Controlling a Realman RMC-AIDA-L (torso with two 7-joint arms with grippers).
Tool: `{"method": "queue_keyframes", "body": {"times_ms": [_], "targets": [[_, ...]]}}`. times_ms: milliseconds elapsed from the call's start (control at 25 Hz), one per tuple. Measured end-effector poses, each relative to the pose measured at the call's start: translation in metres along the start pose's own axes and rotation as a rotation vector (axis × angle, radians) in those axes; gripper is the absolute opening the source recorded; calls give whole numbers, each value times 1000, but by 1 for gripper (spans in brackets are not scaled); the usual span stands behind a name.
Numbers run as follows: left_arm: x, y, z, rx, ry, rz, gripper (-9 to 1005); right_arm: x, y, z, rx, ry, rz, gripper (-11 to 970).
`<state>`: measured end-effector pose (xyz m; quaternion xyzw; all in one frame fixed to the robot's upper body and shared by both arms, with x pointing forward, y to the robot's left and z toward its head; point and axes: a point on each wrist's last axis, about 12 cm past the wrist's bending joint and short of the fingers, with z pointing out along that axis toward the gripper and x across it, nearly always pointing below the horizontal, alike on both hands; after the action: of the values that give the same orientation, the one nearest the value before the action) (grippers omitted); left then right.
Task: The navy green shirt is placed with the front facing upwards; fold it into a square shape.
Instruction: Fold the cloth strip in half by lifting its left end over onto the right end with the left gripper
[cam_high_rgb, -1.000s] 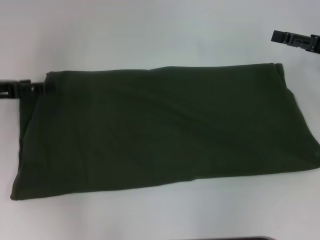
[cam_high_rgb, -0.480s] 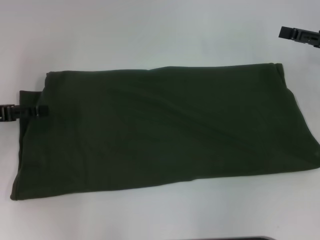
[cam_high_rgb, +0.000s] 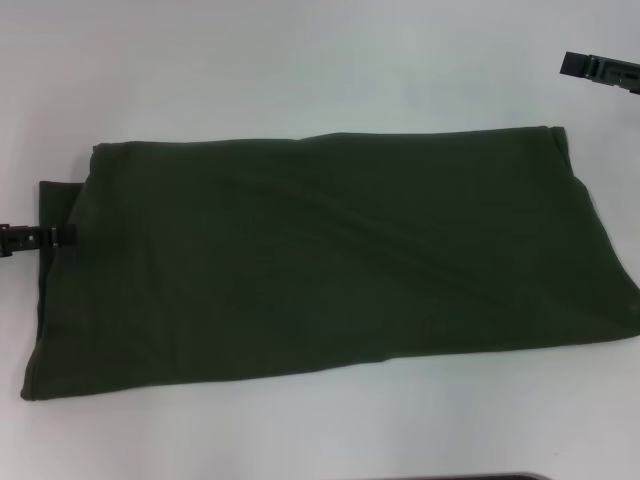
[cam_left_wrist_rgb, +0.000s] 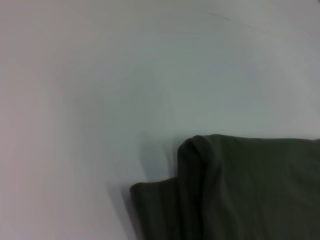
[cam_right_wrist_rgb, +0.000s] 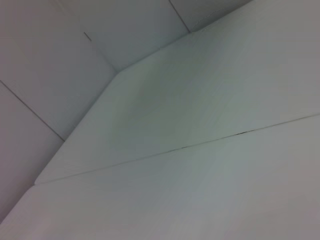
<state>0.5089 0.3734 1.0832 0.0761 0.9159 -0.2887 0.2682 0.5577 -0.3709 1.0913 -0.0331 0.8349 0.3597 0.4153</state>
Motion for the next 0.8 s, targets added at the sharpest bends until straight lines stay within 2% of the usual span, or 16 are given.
{"method": "queue_keyframes", "body": {"times_ms": [400,800], "targets": [[-4,3,4,-44,27,4,907,0,-1,-1,3,-17,12,923],[-6,2,10,-35,49,-4,907,0,-1,-1,4,-19,12,923]]}}
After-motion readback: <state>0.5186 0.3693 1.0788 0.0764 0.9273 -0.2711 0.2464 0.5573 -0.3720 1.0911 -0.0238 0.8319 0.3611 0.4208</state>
